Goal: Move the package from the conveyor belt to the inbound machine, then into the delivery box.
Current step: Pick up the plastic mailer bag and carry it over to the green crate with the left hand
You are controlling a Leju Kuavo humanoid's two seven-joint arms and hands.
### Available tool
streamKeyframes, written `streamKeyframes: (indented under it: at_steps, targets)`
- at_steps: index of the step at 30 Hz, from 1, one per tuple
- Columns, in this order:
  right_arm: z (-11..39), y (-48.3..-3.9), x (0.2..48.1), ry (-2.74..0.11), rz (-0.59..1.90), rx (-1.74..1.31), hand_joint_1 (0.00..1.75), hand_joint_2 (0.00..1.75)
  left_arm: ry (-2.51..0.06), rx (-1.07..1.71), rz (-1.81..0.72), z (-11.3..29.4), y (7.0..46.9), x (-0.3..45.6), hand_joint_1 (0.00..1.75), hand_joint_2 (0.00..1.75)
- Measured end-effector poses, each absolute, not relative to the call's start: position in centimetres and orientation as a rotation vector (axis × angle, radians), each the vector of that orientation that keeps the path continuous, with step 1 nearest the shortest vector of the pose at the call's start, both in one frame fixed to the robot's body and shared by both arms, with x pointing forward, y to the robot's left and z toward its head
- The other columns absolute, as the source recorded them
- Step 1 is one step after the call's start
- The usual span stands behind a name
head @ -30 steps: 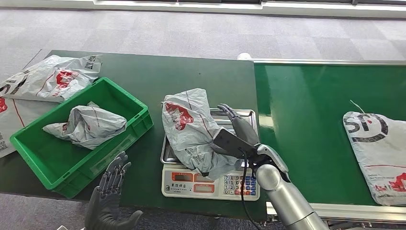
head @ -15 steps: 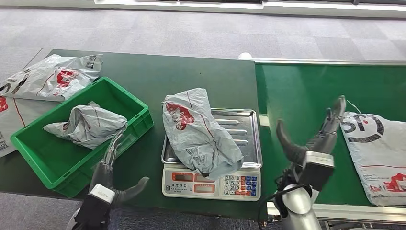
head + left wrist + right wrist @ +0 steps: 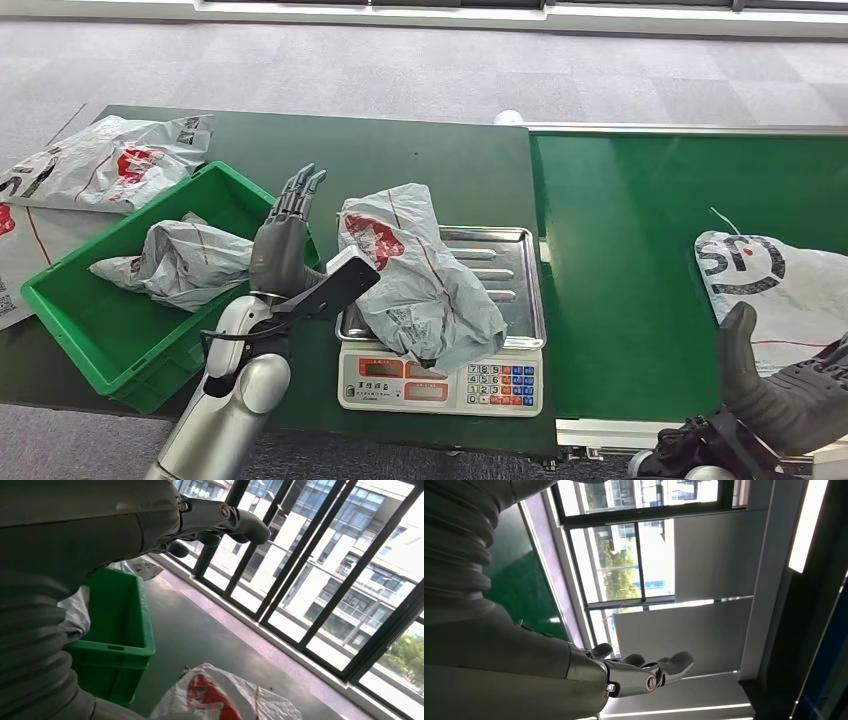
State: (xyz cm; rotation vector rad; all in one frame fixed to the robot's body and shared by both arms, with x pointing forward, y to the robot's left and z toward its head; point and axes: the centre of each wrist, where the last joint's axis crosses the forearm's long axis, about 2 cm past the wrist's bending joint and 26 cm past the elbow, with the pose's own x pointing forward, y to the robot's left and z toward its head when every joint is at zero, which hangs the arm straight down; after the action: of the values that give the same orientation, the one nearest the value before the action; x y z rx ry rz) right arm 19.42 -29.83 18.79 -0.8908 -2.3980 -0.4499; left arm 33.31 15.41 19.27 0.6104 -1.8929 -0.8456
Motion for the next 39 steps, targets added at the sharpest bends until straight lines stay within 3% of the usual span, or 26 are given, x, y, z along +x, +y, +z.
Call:
streamKeyframes:
  at_steps: [11, 17, 21, 30, 39]
  targets:
    - [18.9, -28.2, 19.4, -2.423, -0.423, -0.823, 0.0, 1.75, -1.668, 0.614, -1.149, 19.1, 9.6, 35.9, 0.0, 1.75]
    - [19.5, -27.4, 20.0, -2.446, -0.459, -0.756, 0.0, 1.75, -1.509, 0.385, -1.262, 16.4, 7.4, 35.3, 0.04, 1.75]
    - [20.0, -27.0, 20.6, -2.47, -0.479, -0.725, 0.0, 1.75, -1.386, 0.347, -1.348, 14.0, 5.5, 34.3, 1.75, 1.75]
    - [20.5, -26.7, 21.1, -2.486, -0.49, -0.726, 0.0, 1.75, -1.231, 0.299, -1.473, 12.6, 4.6, 34.3, 1.75, 1.75]
    - [20.3, -26.5, 20.7, -2.479, -0.468, -0.753, 0.0, 1.75, -1.543, 0.279, -1.202, 14.2, 5.3, 35.0, 1.75, 1.75]
